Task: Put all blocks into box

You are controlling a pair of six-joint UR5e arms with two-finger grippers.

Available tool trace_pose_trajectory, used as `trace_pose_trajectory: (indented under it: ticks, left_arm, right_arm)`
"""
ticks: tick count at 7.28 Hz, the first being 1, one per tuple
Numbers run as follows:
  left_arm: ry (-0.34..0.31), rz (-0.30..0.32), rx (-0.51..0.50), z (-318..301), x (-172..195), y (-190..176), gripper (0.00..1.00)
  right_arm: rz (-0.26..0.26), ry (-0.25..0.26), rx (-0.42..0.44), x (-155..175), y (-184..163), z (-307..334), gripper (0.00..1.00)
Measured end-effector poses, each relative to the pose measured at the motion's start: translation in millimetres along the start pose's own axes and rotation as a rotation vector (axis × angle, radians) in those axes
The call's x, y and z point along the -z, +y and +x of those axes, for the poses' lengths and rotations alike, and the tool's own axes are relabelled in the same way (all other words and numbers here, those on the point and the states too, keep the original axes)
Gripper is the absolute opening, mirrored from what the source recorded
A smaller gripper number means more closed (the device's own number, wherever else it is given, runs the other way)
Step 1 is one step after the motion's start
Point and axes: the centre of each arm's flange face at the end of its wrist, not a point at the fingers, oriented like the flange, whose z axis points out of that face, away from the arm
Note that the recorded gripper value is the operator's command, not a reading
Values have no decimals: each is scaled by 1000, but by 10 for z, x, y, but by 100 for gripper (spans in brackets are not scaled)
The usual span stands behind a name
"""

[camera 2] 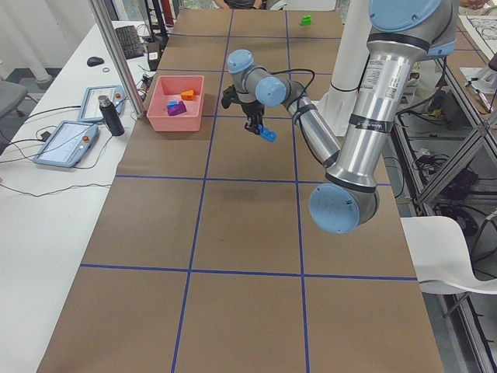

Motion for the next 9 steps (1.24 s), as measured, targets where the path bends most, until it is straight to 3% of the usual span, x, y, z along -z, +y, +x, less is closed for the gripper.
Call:
trace_pose_trajectory:
  ticks: [3, 5, 7, 9]
  left_arm:
    - [60, 128, 143, 299, 832, -1127, 0]
    - [119, 223, 211, 657, 1085, -1848, 0]
    - [147, 350, 238, 778, 1076, -2564, 0]
    - [145, 507, 250, 1040, 720, -3234, 0]
  right_arm:
    - [-125, -63, 71, -651, 609, 273, 100]
    - [-195, -110, 114, -1034, 896, 457, 100]
    - [-253, -139, 125, -1326, 1121, 608, 100]
    - [-280, -138, 125, -1663, 1391, 784, 100]
